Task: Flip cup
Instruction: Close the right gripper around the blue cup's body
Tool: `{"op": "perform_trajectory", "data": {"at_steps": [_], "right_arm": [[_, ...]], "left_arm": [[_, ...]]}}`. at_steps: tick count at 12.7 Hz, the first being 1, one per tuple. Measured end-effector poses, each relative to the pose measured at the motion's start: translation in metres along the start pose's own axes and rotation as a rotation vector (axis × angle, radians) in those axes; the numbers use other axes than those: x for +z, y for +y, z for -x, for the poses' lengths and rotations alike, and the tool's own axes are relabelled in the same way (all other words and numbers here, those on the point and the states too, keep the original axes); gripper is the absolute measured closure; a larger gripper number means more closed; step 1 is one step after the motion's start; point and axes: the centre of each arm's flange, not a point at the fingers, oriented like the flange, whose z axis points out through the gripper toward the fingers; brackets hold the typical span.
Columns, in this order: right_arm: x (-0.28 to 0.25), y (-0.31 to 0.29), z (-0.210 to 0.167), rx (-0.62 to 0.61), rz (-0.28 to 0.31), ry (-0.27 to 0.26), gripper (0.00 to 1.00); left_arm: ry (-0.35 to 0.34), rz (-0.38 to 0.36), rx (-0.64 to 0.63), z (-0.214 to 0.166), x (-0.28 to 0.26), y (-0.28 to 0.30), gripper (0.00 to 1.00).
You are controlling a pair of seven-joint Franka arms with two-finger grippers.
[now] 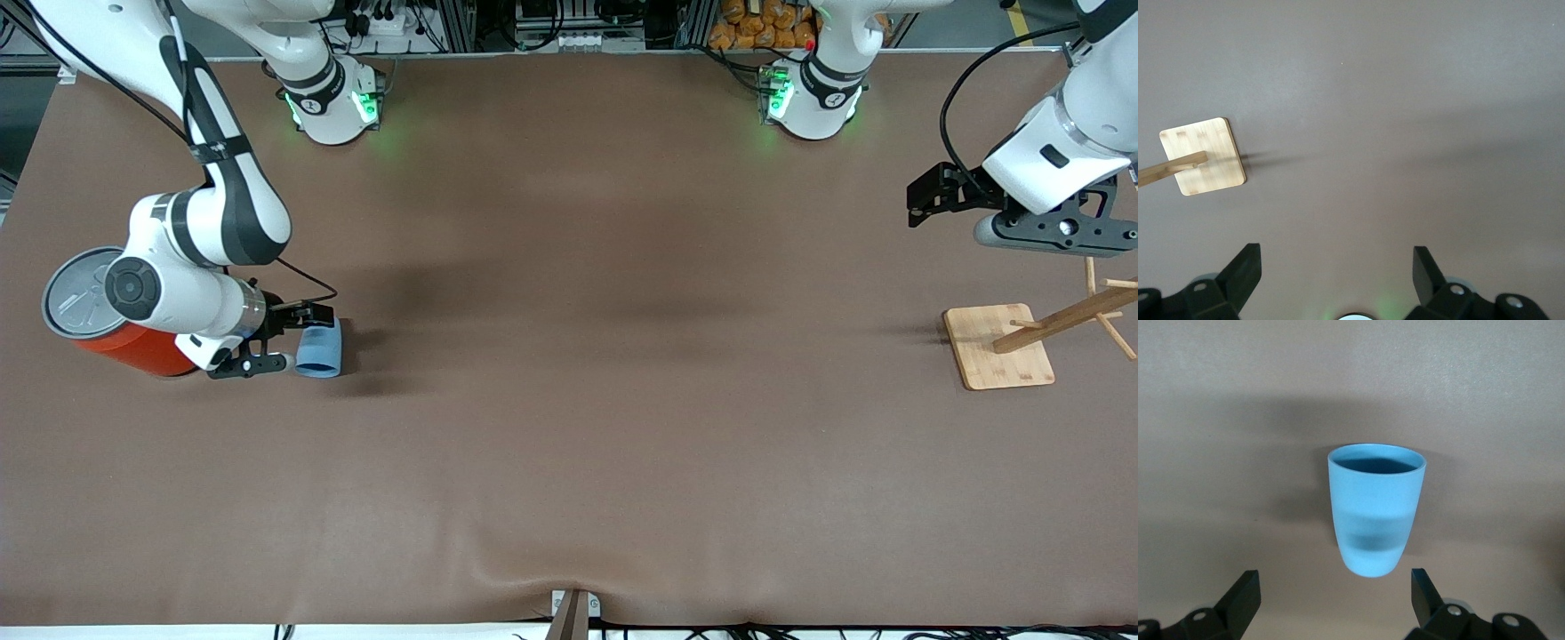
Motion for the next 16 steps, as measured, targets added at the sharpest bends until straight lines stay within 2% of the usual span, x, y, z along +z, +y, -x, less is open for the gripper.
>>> {"op": "perform_trajectory", "data": {"at_steps": [3, 7, 14, 16], "right_arm": [[0.010, -0.001, 0.002, -0.002, 0.003, 0.017, 0.00], [0.039, 0.007, 0.004, 0.004, 0.011, 0.002, 0.00], [0.080, 0.015, -0.004, 0.005, 0.021, 0.037, 0.00], [0.088, 0.016, -0.006, 0.003, 0.021, 0.042, 0.22]], "left_arm": [[-0.001, 0.000, -0.004, 0.000, 0.000, -0.002, 0.00], [-0.002, 0.001, -0.005, 0.000, 0.001, -0.003, 0.00], [-0.003, 0.001, -0.005, -0.001, 0.002, -0.003, 0.00], [-0.003, 0.001, -0.006, -0.001, 0.002, -0.003, 0.00]]}}
